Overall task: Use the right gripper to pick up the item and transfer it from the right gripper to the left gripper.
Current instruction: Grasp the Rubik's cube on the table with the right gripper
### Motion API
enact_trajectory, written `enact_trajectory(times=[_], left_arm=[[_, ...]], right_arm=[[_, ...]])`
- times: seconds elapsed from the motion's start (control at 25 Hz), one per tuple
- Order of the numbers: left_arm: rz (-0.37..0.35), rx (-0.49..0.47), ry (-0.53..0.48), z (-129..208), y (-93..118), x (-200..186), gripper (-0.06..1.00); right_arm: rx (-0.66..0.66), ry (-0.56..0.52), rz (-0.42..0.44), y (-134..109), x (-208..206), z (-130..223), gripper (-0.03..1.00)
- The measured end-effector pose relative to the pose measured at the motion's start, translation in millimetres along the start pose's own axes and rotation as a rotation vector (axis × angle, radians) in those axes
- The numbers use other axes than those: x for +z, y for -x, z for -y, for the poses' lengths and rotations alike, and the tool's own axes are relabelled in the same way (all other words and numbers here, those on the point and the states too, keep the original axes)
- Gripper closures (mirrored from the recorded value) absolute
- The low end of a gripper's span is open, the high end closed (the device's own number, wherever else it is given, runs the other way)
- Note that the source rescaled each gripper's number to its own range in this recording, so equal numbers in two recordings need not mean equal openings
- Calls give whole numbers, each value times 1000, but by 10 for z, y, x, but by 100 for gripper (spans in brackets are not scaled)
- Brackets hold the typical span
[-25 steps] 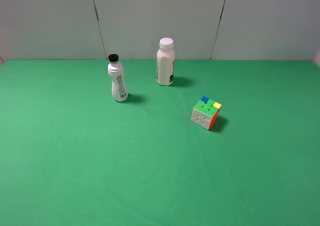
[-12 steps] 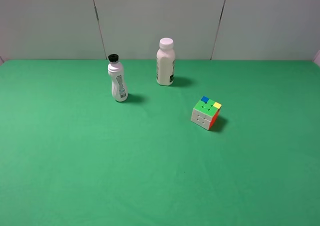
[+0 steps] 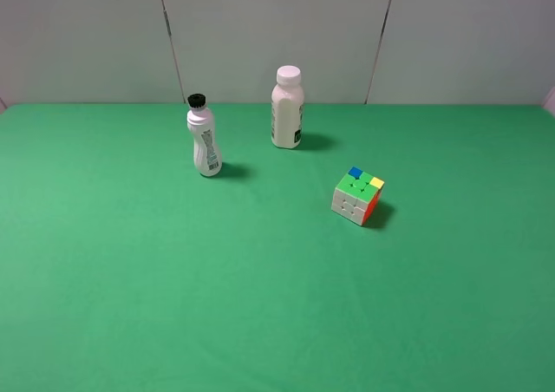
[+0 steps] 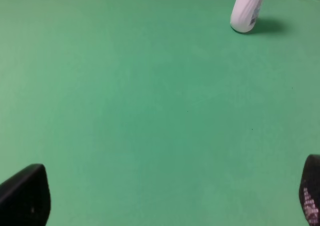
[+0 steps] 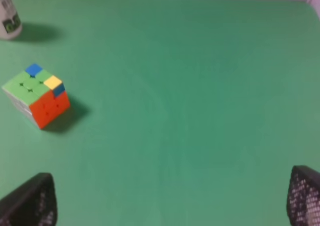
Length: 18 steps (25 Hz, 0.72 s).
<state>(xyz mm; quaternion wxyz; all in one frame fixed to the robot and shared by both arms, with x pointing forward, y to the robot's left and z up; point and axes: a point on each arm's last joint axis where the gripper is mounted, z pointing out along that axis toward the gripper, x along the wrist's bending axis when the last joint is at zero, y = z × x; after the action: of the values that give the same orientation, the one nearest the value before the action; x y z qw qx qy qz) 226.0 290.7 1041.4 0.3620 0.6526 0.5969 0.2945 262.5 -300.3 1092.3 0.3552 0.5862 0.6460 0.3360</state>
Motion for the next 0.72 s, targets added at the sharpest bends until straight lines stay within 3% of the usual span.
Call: enact_trajectory(times=[0.44, 0.72], left_arm=[[0, 0, 0, 0, 0, 0, -6], [0, 0, 0, 0, 0, 0, -6]], right_arm=[[-241, -277, -199, -130, 714, -711, -3], [-384, -372, -351, -437, 1230, -912, -3]])
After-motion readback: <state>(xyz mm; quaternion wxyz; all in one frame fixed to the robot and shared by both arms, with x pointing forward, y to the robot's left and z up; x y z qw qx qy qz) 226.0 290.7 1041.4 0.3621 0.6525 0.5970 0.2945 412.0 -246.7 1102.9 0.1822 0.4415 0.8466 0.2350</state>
